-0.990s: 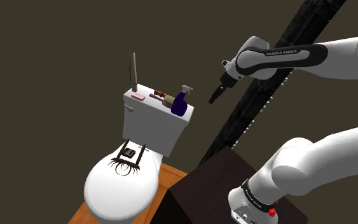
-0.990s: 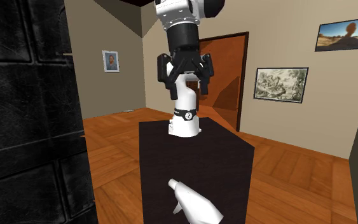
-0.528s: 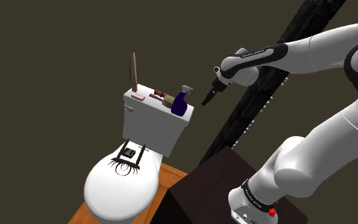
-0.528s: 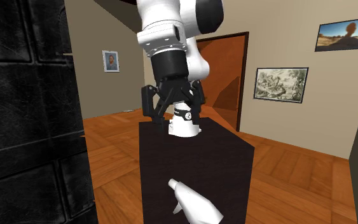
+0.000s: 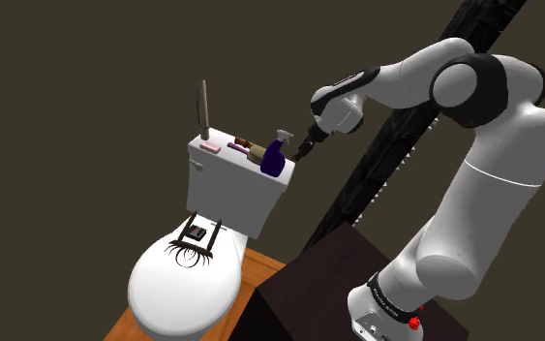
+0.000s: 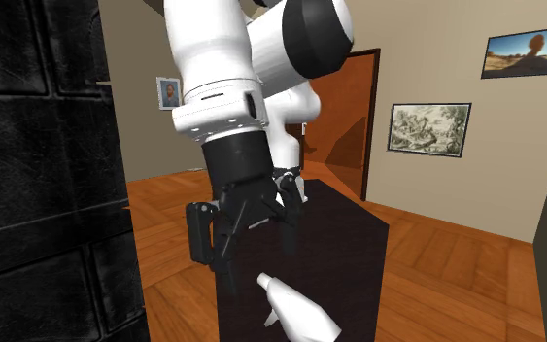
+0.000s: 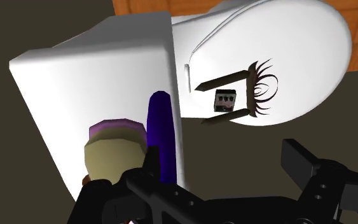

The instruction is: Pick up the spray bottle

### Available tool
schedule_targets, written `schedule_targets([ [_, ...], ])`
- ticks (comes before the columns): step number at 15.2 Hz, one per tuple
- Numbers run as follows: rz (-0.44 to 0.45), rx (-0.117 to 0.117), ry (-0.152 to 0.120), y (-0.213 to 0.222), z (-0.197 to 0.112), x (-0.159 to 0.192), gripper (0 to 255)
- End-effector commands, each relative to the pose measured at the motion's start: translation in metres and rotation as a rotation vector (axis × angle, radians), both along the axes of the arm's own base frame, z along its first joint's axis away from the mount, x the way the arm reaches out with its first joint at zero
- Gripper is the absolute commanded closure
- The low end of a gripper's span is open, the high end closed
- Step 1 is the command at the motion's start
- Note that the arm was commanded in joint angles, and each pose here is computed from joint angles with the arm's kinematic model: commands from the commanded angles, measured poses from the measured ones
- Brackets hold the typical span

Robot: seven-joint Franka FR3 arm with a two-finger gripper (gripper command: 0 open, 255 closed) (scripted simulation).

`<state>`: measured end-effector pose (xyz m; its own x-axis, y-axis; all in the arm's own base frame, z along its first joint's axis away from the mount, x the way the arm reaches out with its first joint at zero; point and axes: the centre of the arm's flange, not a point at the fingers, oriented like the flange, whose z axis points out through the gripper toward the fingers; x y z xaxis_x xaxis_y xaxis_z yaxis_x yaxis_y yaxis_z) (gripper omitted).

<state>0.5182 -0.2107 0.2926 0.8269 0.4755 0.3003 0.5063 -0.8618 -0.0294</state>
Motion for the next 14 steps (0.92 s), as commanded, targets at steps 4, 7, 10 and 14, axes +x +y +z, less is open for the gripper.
schedule_targets([
  [4,0.073,0.014,-0.047,-0.021,-0.041,0.048,0],
  [7,0.092,0.017,-0.059,-0.026,-0.057,0.062,0],
  [10,0.092,0.017,-0.059,-0.026,-0.073,0.062,0],
  [14,0.092,0.017,-0.059,-0.026,-0.092,0.062,0],
])
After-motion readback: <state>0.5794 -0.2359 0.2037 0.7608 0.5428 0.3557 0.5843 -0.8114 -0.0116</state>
